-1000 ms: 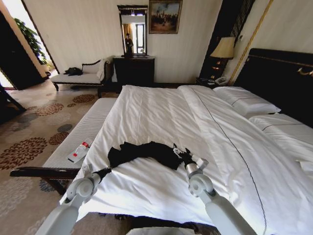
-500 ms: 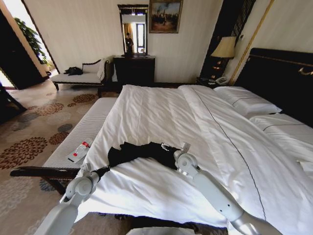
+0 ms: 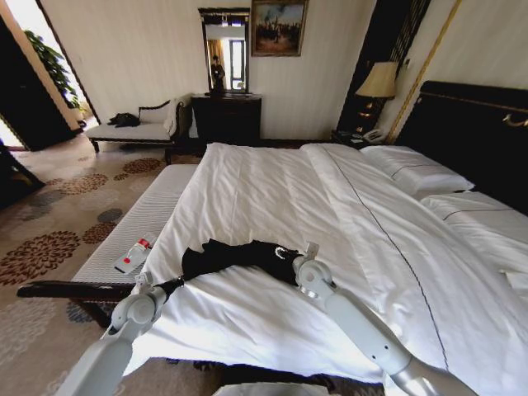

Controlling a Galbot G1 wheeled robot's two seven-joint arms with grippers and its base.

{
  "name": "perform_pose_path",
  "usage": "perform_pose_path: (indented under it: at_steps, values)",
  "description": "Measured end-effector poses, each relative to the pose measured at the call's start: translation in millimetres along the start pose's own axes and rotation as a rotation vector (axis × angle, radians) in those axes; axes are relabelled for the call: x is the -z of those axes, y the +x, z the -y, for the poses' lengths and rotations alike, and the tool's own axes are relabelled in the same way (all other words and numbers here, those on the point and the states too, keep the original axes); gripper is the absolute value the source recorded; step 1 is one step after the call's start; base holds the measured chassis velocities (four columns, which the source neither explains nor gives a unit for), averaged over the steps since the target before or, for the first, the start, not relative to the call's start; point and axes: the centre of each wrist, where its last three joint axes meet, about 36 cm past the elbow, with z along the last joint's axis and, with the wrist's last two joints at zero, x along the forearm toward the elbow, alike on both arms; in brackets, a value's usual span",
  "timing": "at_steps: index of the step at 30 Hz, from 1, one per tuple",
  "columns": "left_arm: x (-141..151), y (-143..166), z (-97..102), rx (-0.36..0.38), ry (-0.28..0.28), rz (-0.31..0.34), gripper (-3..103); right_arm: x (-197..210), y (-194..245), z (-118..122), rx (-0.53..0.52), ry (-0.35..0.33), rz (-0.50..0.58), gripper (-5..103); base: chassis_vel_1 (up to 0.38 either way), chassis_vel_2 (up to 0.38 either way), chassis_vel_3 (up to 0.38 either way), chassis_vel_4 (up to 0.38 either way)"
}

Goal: Fold the clothes on the bed.

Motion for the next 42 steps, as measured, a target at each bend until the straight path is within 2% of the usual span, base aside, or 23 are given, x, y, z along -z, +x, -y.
perform_pose_path:
  at_steps: [4, 9, 13, 20, 26, 29, 32, 33, 34, 36, 39, 41, 42]
  values:
    - [1, -1, 0.8, -0.003, 0.001, 0.002, 0, 0, 0, 4, -0.009, -0.006, 0.004, 36, 0.000, 0.000, 0.000, 0.000]
    - [1, -1, 0.5, -0.003, 0.001, 0.001, 0, 2, 3, 6, -0.013, -0.015, 0.019, 25, 0.000, 0.000, 0.000, 0.000]
    - [2, 0, -0.1, -0.003, 0.002, 0.004, 0, 1, 8, 10, -0.017, -0.020, 0.033, 4, 0.000, 0.000, 0.000, 0.000]
    - [3, 1, 0.4, -0.004, 0.002, 0.007, 0, -2, 14, 16, -0.016, -0.021, 0.054, 0, 0.000, 0.000, 0.000, 0.000]
    - [10, 7, 4.1, -0.019, 0.007, 0.034, 0, 0, 21, 24, 0.034, -0.022, 0.189, 0, 0.000, 0.000, 0.000, 0.000]
    - [29, 18, 6.9, -0.040, 0.016, 0.104, 0, 4, 30, 28, 0.099, -0.016, 0.348, 0, 0.000, 0.000, 0.000, 0.000]
    - [39, 24, 7.8, -0.049, 0.021, 0.142, 0, 8, 36, 29, 0.123, -0.029, 0.408, 0, 0.000, 0.000, 0.000, 0.000]
    - [53, 32, 9.8, -0.065, 0.032, 0.201, 0, 12, 46, 30, 0.148, -0.038, 0.474, 0, 0.000, 0.000, 0.000, 0.000]
    - [61, 37, 12.4, -0.081, 0.040, 0.233, 0, 15, 54, 32, 0.163, -0.038, 0.520, 0, 0.000, 0.000, 0.000, 0.000]
    - [66, 40, 14.2, -0.091, 0.046, 0.252, 0, 18, 58, 35, 0.171, -0.037, 0.548, 0, 0.000, 0.000, 0.000, 0.000]
    - [93, 58, 29.5, -0.162, 0.082, 0.359, 0, 29, 92, 49, 0.245, 0.010, 0.702, 0, 0.000, 0.000, 0.000, 0.000]
    - [98, 61, 32.8, -0.175, 0.086, 0.379, 0, 34, 100, 52, 0.263, 0.022, 0.735, 0, 0.000, 0.000, 0.000, 0.000]
    - [111, 70, 41.1, -0.211, 0.093, 0.417, 0, 44, 117, 56, 0.305, 0.051, 0.794, 0, 0.000, 0.000, 0.000, 0.000]
